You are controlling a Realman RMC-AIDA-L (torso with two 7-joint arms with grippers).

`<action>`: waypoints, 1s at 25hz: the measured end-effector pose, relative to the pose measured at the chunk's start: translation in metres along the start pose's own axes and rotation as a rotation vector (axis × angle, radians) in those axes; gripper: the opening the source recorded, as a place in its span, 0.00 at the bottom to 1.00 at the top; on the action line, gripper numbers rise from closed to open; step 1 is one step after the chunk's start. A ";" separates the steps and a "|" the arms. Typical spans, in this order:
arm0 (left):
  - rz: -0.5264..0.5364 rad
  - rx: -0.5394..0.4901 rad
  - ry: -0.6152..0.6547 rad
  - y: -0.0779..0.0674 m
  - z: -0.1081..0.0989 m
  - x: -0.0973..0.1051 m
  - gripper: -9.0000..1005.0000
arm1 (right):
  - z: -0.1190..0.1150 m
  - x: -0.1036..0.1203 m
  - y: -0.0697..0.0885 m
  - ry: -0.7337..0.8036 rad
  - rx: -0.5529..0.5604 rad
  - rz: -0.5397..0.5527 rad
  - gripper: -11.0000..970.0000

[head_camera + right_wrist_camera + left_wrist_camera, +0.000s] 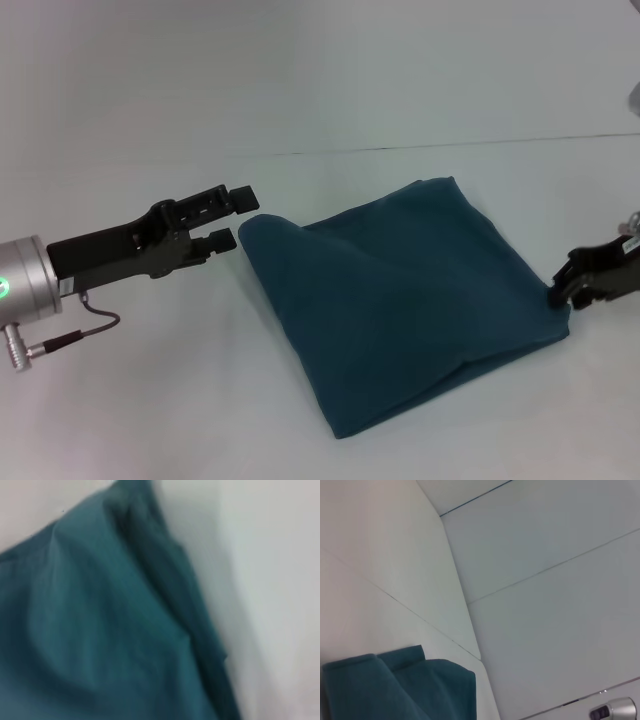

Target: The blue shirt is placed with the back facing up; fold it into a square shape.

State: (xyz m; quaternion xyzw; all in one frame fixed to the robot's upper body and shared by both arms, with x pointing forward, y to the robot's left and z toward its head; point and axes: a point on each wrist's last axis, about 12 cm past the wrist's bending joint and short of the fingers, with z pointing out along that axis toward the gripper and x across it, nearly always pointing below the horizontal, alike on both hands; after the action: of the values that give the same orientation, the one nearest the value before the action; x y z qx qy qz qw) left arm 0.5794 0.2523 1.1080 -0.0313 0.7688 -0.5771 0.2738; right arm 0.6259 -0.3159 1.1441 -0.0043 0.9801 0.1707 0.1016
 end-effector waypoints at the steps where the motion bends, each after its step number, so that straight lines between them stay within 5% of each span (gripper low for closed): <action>1: -0.001 -0.001 -0.001 0.000 0.000 0.000 0.92 | -0.003 -0.001 -0.001 -0.013 0.010 0.004 0.26; 10: -0.003 -0.002 -0.003 -0.001 0.000 -0.002 0.91 | -0.039 -0.005 -0.017 -0.166 0.002 0.029 0.41; 17: -0.003 -0.006 -0.006 -0.001 -0.001 -0.004 0.90 | -0.051 0.001 -0.015 -0.211 -0.252 0.023 0.57; 25: -0.029 -0.088 0.127 -0.002 0.006 -0.004 0.90 | -0.053 0.000 -0.010 -0.252 -0.384 -0.049 0.80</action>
State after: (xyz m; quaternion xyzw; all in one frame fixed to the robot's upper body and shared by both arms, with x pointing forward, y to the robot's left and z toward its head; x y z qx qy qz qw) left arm 0.5848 0.2480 1.1097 -0.0178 0.8087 -0.5474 0.2147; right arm 0.6158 -0.3432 1.1890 -0.0262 0.9088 0.3507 0.2247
